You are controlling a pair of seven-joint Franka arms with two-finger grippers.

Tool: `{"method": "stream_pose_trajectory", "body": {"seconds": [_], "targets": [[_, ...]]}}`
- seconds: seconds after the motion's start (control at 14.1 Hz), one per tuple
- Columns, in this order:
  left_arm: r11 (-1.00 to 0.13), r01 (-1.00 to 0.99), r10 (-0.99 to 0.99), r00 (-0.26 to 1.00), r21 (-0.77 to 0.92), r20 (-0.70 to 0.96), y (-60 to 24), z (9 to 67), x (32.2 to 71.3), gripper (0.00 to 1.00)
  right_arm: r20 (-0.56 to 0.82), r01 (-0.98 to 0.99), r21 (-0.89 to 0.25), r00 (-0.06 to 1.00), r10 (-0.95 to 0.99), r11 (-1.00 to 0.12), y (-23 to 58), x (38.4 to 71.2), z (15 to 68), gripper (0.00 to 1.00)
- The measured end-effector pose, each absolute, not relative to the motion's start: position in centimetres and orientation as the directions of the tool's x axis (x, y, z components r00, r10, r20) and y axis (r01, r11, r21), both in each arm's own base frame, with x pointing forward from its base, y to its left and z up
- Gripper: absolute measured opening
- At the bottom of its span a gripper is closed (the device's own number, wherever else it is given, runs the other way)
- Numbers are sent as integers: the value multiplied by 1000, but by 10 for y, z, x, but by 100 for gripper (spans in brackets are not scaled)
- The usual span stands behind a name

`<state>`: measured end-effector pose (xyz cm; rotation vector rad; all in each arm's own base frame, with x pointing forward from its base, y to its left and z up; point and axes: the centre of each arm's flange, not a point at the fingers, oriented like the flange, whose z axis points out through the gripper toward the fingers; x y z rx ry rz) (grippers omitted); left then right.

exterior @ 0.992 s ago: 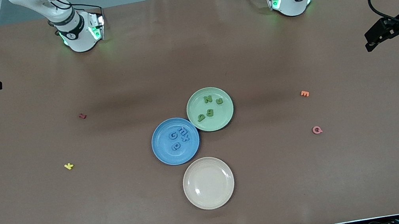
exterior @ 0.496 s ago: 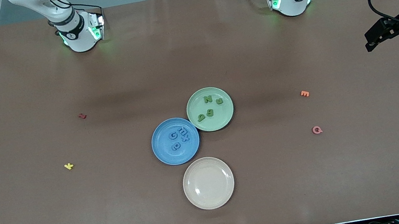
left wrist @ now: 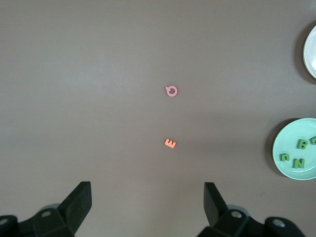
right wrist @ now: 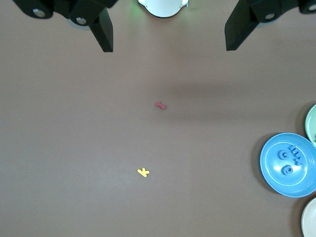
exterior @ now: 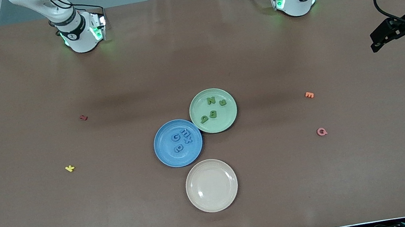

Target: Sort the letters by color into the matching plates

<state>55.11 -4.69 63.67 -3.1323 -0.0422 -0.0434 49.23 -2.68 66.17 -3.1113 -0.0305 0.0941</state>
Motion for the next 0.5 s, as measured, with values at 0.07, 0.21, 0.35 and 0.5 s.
{"method": "stream_pose_trajectory", "body": {"seconds": [0.07,0.21,0.35,0.5], "targets": [[-1000,27,27,999,-8,28,-47,637,551,100,-60,20,-31,998,22,-999,-26,493,660,100],[-1000,27,27,999,-8,28,-47,637,551,100,-65,30,-30,997,31,-999,-21,493,657,100],[-1000,27,27,999,-8,28,-47,637,551,100,-74,40,-29,996,42,-999,-14,493,653,100],[-1000,27,27,999,-8,28,-47,637,551,100,-74,44,-28,996,46,-999,-12,494,651,100]]}}
